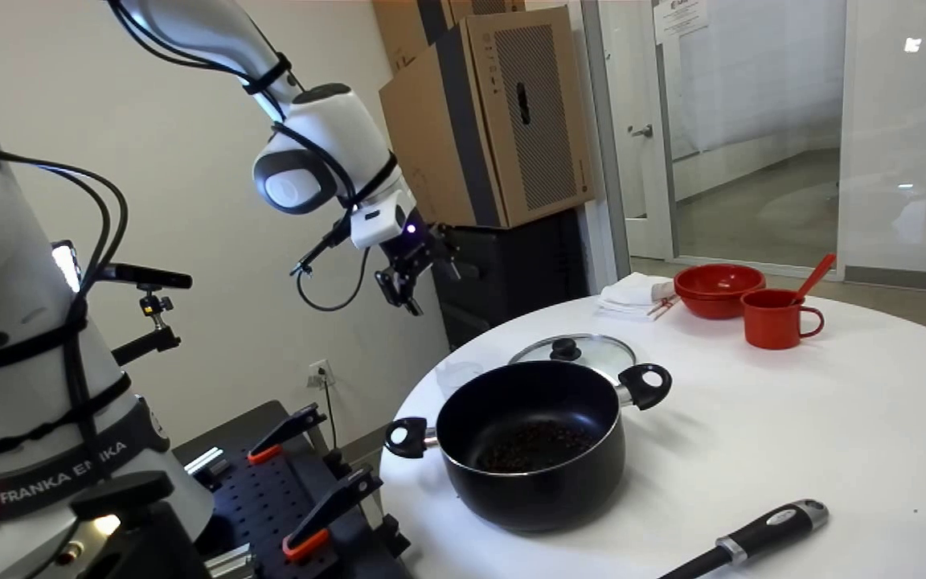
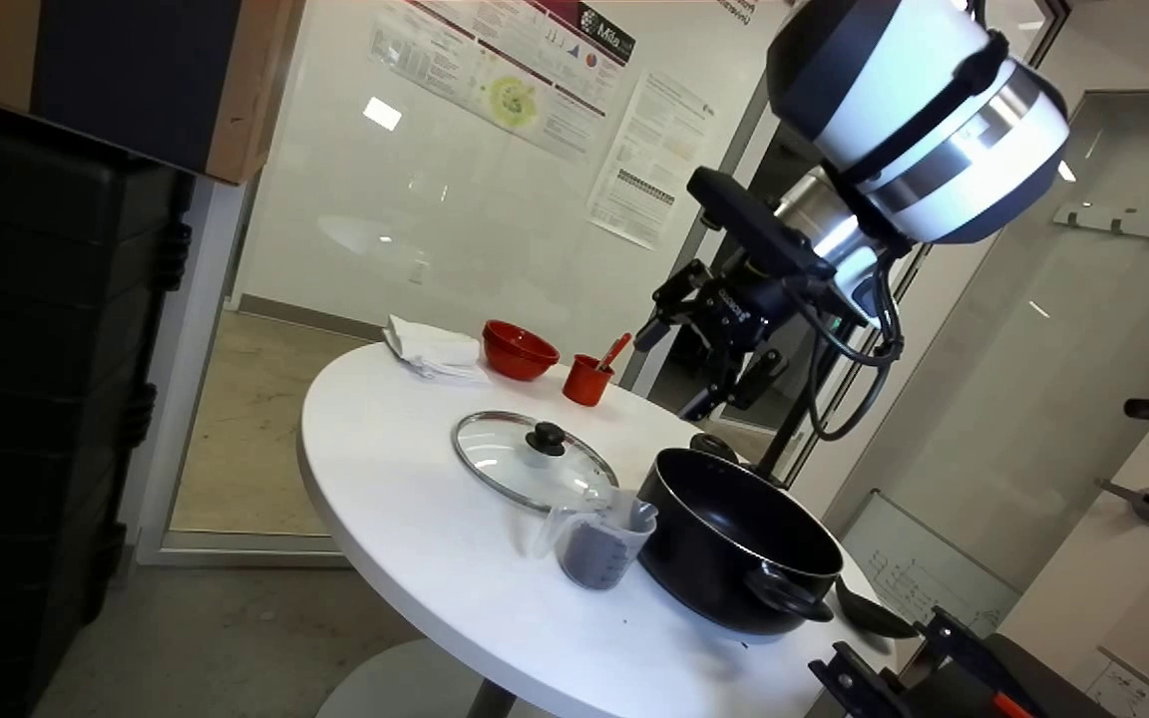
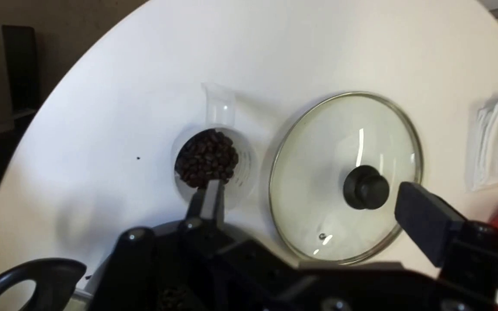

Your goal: Pour the contents of the jug into the pot

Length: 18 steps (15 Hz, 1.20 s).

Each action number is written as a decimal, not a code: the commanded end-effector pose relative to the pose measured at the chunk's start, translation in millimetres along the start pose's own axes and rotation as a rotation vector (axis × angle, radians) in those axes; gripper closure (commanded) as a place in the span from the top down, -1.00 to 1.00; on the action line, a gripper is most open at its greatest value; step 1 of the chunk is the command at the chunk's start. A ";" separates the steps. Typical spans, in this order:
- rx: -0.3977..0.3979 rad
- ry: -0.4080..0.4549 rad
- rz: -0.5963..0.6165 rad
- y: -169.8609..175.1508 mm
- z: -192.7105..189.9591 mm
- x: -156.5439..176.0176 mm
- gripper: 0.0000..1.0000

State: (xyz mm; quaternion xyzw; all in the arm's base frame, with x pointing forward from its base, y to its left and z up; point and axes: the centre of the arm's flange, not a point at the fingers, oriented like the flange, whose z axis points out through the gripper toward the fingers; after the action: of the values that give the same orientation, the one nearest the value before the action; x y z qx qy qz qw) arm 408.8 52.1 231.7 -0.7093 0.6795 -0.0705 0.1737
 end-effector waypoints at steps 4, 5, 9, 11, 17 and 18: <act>-0.022 0.019 0.030 -1.5 9.8 14.9 1.00; -0.038 0.046 0.006 -1.8 13.4 13.6 1.00; -0.069 0.086 -0.070 8.7 41.3 -0.1 1.00; -0.049 0.112 -0.083 13.8 52.6 -12.0 1.00; -0.017 0.109 -0.135 20.2 74.7 -69.1 1.00; -0.012 0.097 -0.120 19.2 78.2 -76.5 1.00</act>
State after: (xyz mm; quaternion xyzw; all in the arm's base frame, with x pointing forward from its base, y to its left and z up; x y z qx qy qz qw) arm 402.8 111.7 172.8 -0.7556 0.6351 -0.1043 0.1219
